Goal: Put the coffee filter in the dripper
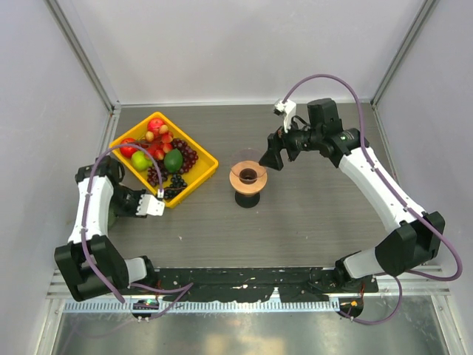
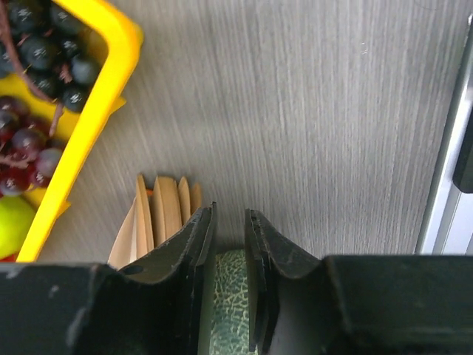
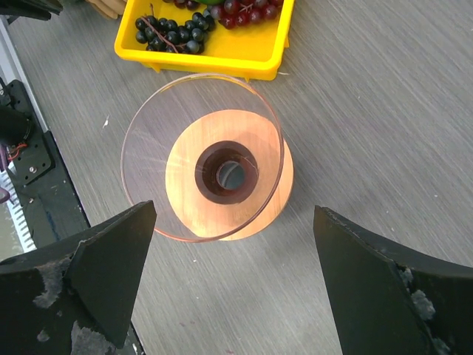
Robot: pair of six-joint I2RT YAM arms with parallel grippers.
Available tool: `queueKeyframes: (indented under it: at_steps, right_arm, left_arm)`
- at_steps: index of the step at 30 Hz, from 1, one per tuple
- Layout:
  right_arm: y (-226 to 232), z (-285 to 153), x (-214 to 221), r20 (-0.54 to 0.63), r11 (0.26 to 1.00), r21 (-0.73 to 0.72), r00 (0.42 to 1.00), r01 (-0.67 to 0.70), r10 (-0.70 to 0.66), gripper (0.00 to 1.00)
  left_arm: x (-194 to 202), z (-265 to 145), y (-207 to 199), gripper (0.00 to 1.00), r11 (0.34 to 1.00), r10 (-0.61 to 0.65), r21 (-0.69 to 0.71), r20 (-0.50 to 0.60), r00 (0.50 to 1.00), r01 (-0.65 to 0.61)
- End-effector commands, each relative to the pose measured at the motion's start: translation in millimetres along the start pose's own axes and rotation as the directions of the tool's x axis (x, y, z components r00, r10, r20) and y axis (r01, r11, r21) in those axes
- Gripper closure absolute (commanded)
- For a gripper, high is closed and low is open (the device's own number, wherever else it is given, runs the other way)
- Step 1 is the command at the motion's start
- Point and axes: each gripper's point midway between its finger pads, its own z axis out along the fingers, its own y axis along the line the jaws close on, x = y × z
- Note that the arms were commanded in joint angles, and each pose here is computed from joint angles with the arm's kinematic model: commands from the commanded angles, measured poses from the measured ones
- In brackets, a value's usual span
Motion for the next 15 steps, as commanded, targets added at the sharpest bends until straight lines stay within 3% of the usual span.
queueKeyframes:
  at_steps: [1,15]
  right_arm:
    - [9,-9,-12,0.057,0.999,-0.006,0.998,0.035,-0.035,0.06]
    - [12,-6,-5,0.046,1.0,-0.028,0.999,0.006,-0.005,0.06]
  left_arm:
    - [-9,13,-14,0.72,0.986,0.133,0.099,0.046,0.99,-0.137]
    - [21,23,25,0.79,0.993,0.114,0.03,-0.059,0.992,-0.112]
